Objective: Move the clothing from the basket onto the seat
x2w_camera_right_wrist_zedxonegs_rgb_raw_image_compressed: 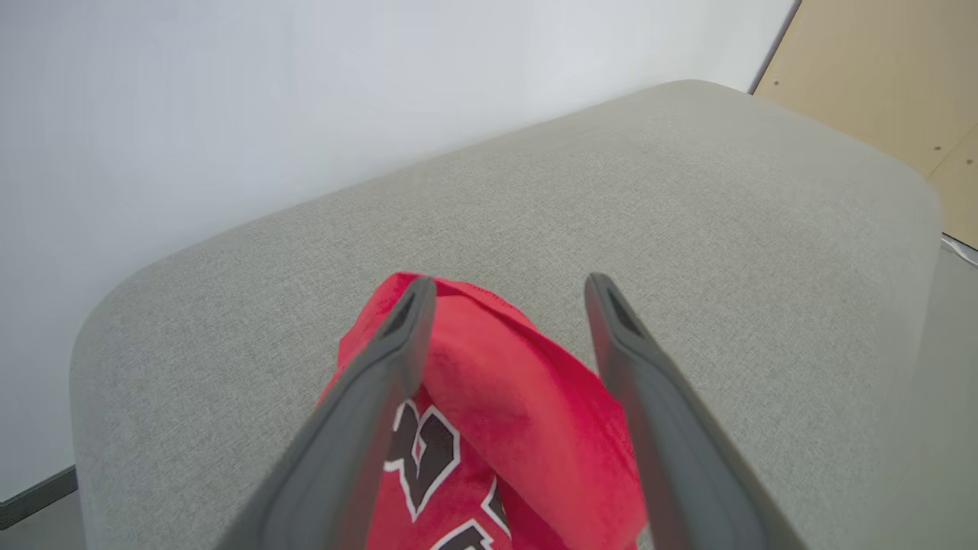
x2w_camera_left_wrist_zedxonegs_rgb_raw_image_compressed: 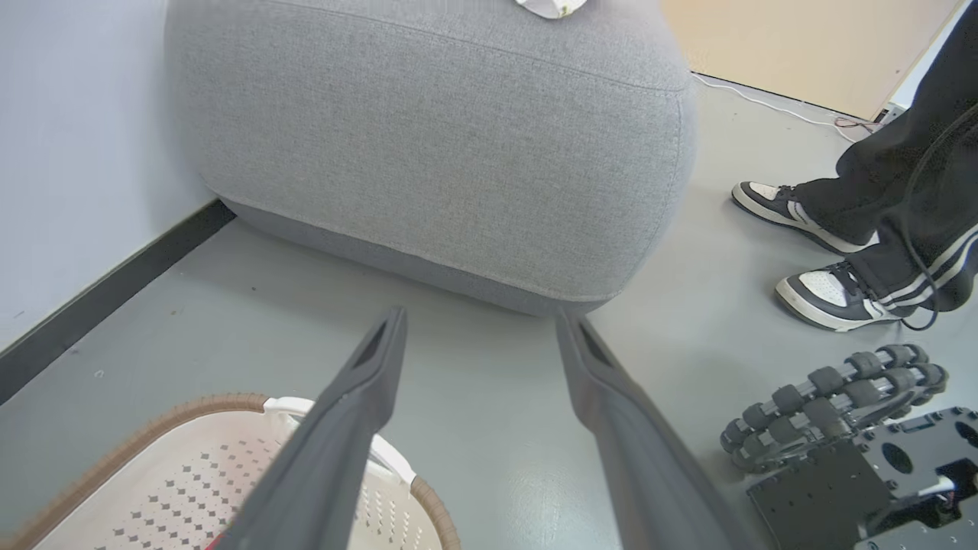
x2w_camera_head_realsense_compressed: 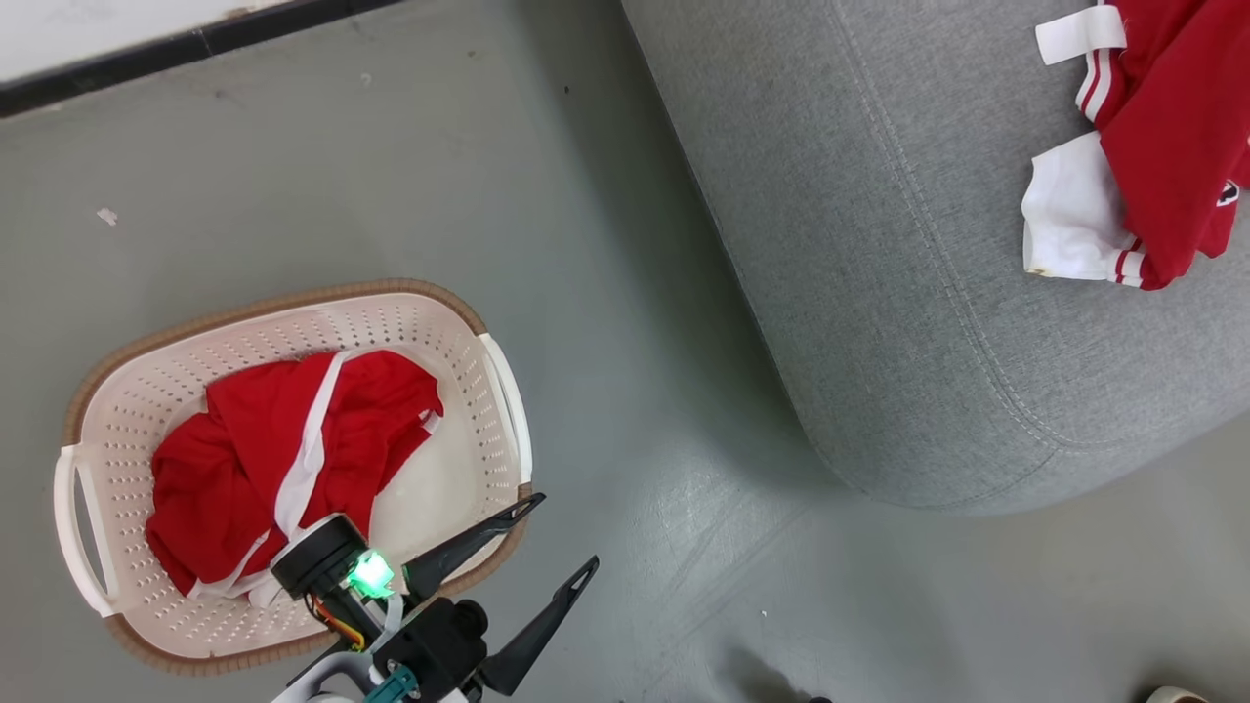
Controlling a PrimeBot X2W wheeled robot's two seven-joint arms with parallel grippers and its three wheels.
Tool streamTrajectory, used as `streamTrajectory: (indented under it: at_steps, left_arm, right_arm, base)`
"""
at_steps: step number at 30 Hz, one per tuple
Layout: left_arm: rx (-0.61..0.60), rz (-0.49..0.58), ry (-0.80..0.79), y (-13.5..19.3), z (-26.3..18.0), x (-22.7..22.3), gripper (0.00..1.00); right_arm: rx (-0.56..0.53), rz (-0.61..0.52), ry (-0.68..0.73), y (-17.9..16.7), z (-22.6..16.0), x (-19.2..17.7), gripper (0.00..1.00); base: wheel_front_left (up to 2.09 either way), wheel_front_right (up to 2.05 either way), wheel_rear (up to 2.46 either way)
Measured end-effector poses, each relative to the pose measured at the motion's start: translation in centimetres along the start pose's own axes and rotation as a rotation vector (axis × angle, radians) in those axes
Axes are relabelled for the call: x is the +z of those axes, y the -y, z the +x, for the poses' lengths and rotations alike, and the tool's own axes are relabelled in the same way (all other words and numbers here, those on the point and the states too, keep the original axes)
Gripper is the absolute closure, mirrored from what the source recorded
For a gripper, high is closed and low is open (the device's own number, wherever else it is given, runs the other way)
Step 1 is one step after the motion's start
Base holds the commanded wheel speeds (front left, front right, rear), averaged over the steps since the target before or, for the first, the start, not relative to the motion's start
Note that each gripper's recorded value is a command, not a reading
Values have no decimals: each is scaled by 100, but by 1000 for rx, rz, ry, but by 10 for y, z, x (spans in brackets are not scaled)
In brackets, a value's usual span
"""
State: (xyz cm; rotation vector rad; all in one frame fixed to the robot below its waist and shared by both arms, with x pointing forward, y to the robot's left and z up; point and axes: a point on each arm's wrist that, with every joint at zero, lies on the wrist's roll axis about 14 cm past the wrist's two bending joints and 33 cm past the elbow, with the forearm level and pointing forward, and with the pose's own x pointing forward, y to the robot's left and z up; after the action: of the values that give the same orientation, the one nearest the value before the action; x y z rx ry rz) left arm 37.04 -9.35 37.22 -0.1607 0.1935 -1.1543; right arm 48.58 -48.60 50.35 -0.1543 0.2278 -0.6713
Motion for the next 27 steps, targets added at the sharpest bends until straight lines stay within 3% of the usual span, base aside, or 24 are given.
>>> streamTrajectory:
  at_steps: [10,18,27]
  left_arm:
    - [-19,83,71,6,14,35,0]
    - [10,114,143,8,23,70,0]
    - [122,129,224,-5,18,112,0]
  right_arm:
    - [29,-36,114,1,-9,38,0]
    - [45,-39,262,3,-20,96,0]
    - [179,23,436,-49,-50,162,0]
  base:
    - [0,0,0]
    - [0,0,0]
    - [0,0,0]
